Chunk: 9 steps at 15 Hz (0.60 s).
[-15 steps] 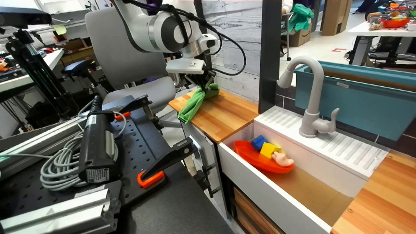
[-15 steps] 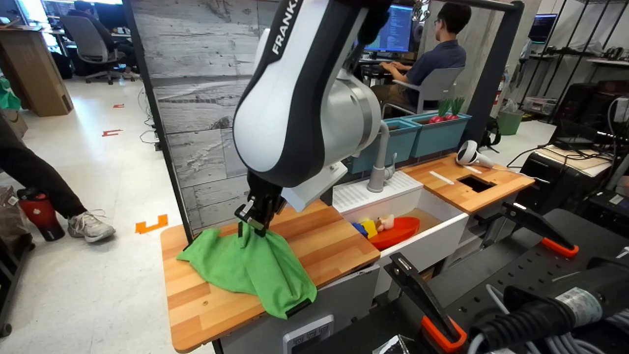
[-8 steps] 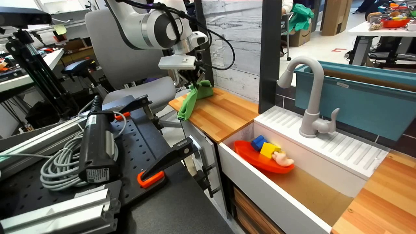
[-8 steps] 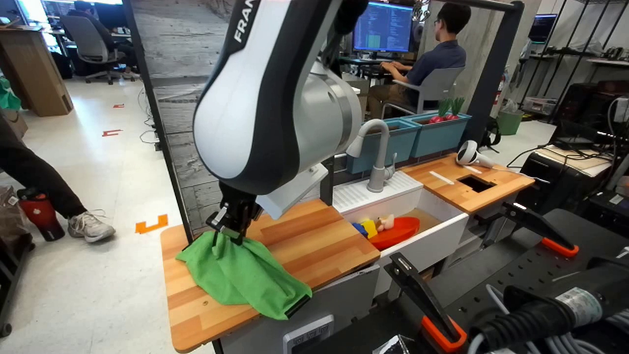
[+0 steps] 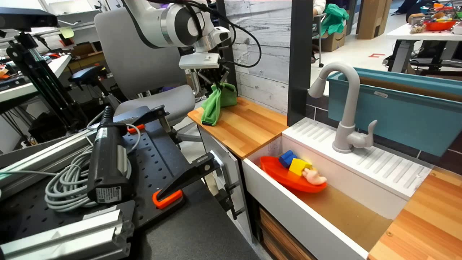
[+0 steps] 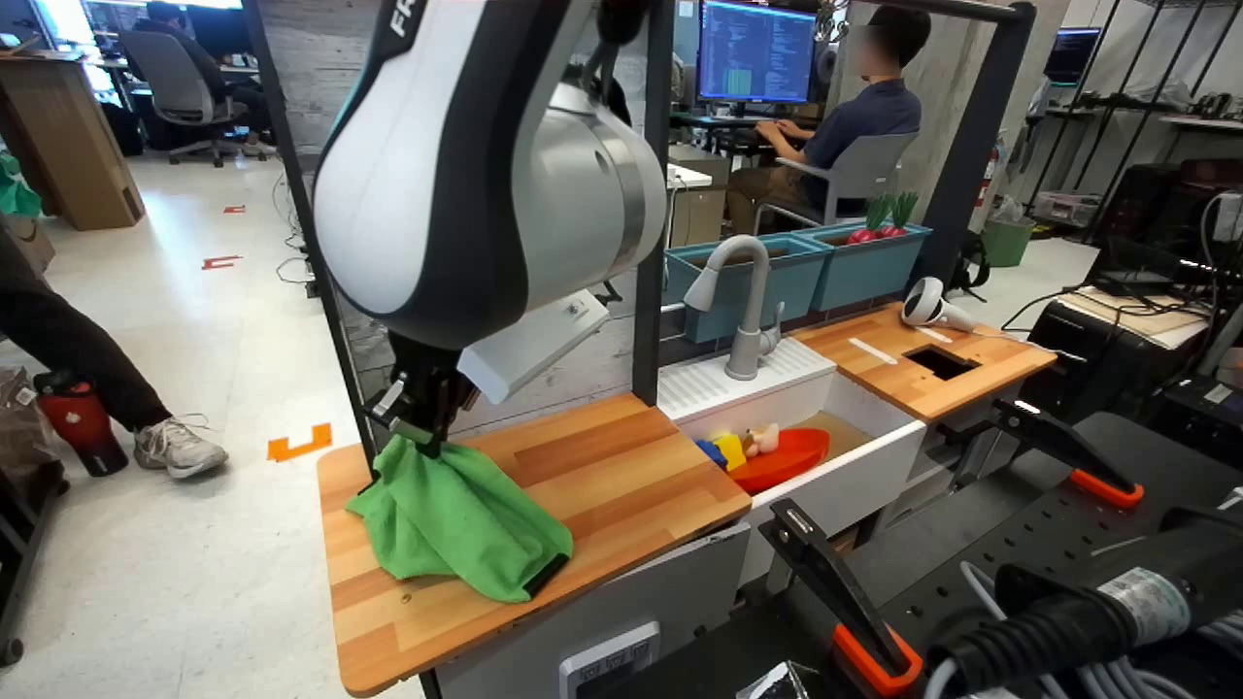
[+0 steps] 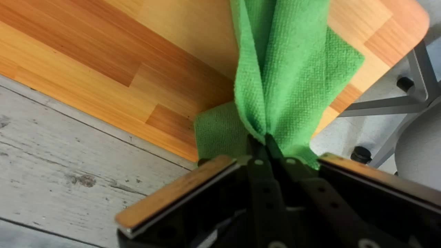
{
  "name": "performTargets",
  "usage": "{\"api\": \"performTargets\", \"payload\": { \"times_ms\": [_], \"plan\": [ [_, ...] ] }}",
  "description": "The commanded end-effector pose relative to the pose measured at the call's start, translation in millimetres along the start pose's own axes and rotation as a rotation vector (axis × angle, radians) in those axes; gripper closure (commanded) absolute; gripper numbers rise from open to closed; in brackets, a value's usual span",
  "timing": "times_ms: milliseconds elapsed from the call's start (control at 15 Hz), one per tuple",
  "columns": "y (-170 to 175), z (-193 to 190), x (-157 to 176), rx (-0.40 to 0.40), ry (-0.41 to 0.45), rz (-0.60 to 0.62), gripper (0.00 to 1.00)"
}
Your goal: Move the green t-shirt slightly to the left
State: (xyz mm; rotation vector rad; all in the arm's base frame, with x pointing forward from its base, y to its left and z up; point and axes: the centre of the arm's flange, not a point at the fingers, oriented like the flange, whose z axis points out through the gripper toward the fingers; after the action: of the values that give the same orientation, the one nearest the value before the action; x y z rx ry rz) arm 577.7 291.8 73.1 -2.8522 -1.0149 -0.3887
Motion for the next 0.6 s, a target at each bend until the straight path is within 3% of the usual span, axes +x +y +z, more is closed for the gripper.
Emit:
{"api": "performTargets", "payload": {
  "times_ms": [0,267,533],
  "plan": [
    [8.4,15.8,20.6,0.002,-0.019,-0.008,0.99],
    [14.8,38.6,21.8,0.016,-0.062,-0.007,0.99],
    [14.7,60.8,23.0,0.019,-0.034,-0.034,0.99]
  ]
}}
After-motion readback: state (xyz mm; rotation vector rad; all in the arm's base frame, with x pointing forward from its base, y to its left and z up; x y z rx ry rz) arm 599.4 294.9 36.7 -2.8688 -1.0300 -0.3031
